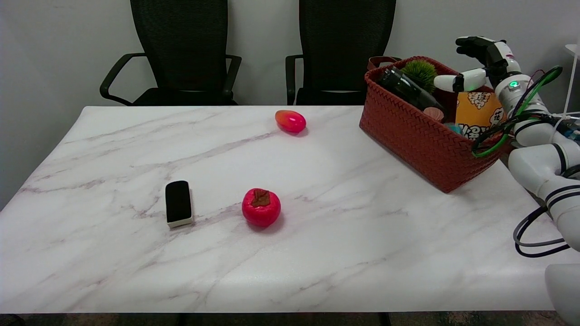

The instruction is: Place the pink gum jar into the brown storage basket.

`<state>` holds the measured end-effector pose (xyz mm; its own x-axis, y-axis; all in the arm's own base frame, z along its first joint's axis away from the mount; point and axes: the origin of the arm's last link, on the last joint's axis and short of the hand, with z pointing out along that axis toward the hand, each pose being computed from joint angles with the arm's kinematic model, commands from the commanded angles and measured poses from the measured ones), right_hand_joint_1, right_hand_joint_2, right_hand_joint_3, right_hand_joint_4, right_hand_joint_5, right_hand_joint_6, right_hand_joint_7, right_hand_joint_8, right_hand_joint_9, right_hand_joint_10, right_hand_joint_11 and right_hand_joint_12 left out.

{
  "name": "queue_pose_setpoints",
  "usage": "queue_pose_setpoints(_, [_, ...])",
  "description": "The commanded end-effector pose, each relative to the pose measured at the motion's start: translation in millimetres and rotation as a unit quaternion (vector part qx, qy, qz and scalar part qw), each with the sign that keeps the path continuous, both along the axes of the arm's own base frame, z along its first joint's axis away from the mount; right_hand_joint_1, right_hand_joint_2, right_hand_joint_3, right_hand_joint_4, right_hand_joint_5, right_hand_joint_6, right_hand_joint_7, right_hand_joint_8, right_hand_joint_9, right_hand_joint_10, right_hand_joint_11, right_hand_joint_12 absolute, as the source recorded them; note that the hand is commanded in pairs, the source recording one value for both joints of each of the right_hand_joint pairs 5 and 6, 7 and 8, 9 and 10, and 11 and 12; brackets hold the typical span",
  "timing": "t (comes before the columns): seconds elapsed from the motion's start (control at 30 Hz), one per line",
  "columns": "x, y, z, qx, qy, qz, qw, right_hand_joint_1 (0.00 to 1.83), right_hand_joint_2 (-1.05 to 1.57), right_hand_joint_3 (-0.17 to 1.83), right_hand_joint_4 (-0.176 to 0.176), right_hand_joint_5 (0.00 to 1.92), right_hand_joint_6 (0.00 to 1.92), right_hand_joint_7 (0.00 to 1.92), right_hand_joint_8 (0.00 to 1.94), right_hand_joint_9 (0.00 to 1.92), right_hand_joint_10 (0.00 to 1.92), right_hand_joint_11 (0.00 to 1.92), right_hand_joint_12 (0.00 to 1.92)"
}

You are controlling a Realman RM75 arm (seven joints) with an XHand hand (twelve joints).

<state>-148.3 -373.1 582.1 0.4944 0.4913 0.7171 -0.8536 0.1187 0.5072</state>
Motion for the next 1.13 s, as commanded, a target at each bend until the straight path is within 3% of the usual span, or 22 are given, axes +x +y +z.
queue_pose_setpoints(0.03, [17, 0, -12, 0.032, 0.005, 0.060, 0.998, 1.28, -0.31, 1.14, 0.000, 0.41, 0.41, 0.45, 0.45, 0.24, 0.24, 0.00, 0.00])
queue_pose_setpoints(0.27, [39, 15, -53, 0.124, -0.064, 0.203, 0.969, 1.23, -0.46, 1.18, 0.000, 0.20, 0.20, 0.31, 0.31, 0.24, 0.24, 0.02, 0.02])
queue_pose_setpoints(0.43, [44, 38, -87, 0.174, -0.056, 0.227, 0.957, 1.21, -0.34, 0.99, 0.000, 0.18, 0.18, 0.33, 0.33, 0.33, 0.33, 0.15, 0.15])
queue_pose_setpoints(0.63, [19, 58, -139, 0.238, -0.068, 0.205, 0.947, 1.19, -0.18, 0.89, 0.000, 0.21, 0.21, 0.35, 0.35, 0.38, 0.38, 0.18, 0.18])
queue_pose_setpoints(0.87, [-30, 67, -202, 0.320, -0.096, 0.156, 0.930, 1.19, 0.19, 0.82, 0.000, 0.49, 0.49, 0.45, 0.45, 0.56, 0.56, 0.51, 0.51])
queue_pose_setpoints(1.13, [-87, 70, -229, 0.349, -0.120, 0.090, 0.925, 1.21, 0.35, 0.81, 0.000, 0.62, 0.62, 0.76, 0.76, 0.69, 0.69, 0.71, 0.71])
